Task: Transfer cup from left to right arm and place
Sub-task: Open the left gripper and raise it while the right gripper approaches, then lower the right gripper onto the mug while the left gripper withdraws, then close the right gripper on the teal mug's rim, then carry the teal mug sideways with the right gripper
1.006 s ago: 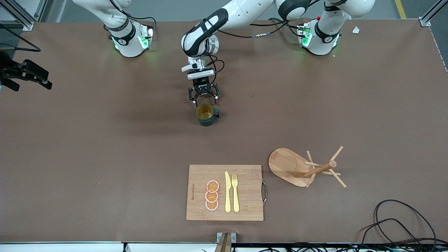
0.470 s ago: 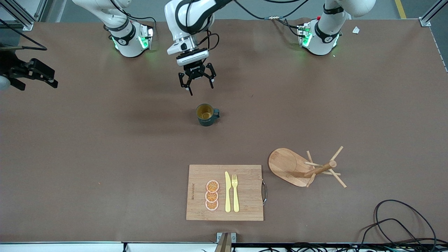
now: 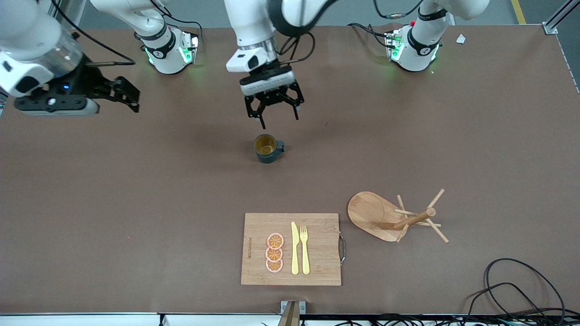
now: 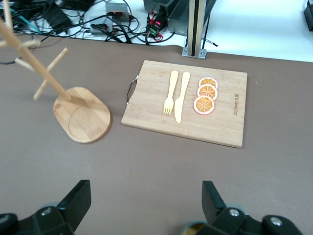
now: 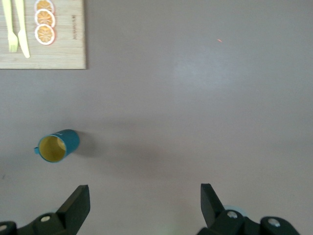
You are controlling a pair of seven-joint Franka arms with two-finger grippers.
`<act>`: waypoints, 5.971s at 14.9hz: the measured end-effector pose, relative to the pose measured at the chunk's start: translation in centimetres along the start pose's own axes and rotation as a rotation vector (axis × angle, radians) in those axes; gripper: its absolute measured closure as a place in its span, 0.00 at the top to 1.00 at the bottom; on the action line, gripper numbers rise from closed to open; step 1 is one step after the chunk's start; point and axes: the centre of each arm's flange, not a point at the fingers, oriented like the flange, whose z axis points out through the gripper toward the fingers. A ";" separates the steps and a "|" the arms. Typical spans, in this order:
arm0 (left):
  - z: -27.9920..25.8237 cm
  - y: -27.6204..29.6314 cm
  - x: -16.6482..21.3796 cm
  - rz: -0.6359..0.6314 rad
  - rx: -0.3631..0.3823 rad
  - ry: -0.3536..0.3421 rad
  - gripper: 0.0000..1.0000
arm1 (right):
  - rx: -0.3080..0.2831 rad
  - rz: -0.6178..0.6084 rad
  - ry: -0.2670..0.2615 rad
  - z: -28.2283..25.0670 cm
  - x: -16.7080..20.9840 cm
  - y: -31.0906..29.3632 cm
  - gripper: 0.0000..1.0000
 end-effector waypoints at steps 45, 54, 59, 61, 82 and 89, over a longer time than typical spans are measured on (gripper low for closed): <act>4.0 -48.4 24.8 0.248 -0.157 -0.494 1.00 | 0.018 0.228 0.115 37.5 -10.7 -23.0 0.96; 1.8 -46.5 25.2 0.287 -0.168 -0.496 1.00 | 0.028 0.276 0.126 36.8 -9.8 -23.3 0.54; -1.5 -47.7 25.4 0.269 -0.161 -0.486 1.00 | 0.026 0.335 0.119 37.3 -9.7 -23.8 0.04; -3.4 -48.0 24.9 0.240 -0.151 -0.491 1.00 | 0.028 0.345 0.120 37.3 -9.6 -24.0 0.04; 0.1 -45.1 25.0 0.272 -0.149 -0.587 1.00 | -0.125 -1.095 -0.063 29.4 1.5 -3.9 0.04; -0.2 -45.1 25.1 0.272 -0.150 -0.582 1.00 | -0.163 -1.506 -0.014 28.3 2.6 1.5 0.04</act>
